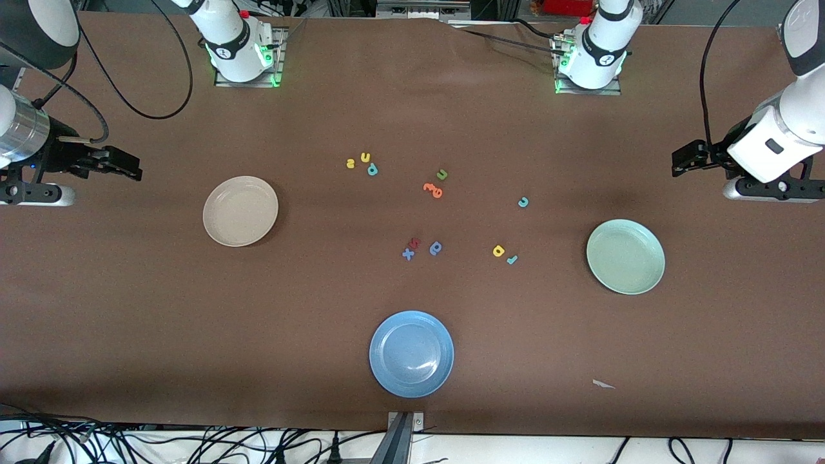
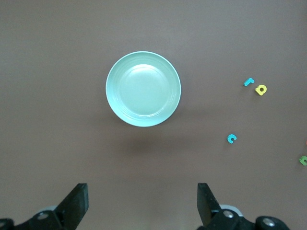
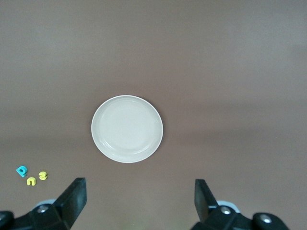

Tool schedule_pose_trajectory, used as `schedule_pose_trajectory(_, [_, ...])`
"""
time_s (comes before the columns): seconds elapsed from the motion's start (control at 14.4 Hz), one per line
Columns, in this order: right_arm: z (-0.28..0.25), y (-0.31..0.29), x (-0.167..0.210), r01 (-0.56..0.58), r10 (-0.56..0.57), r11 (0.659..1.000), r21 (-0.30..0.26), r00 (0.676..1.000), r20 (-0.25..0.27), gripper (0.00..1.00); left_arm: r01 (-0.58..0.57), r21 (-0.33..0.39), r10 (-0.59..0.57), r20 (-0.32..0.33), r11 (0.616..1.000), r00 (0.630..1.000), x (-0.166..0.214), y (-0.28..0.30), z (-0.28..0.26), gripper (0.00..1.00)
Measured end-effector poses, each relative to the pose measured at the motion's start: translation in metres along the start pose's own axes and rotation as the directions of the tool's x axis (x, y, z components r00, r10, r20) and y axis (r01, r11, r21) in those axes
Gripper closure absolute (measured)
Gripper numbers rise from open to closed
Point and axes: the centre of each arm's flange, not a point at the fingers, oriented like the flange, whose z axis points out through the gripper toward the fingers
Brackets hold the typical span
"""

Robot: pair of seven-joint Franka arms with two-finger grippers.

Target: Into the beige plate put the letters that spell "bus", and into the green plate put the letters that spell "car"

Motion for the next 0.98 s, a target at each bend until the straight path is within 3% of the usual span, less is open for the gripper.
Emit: schedule_pose_trajectory(0.98, [0.0, 0.0, 0.0001, 0.0, 0.0, 1.0, 0.0, 1.0, 0.0, 0.0, -0.01, 0.001, 0.01, 0.0, 1.0, 1.0, 0.0, 0.0059, -0.0001, 0.0])
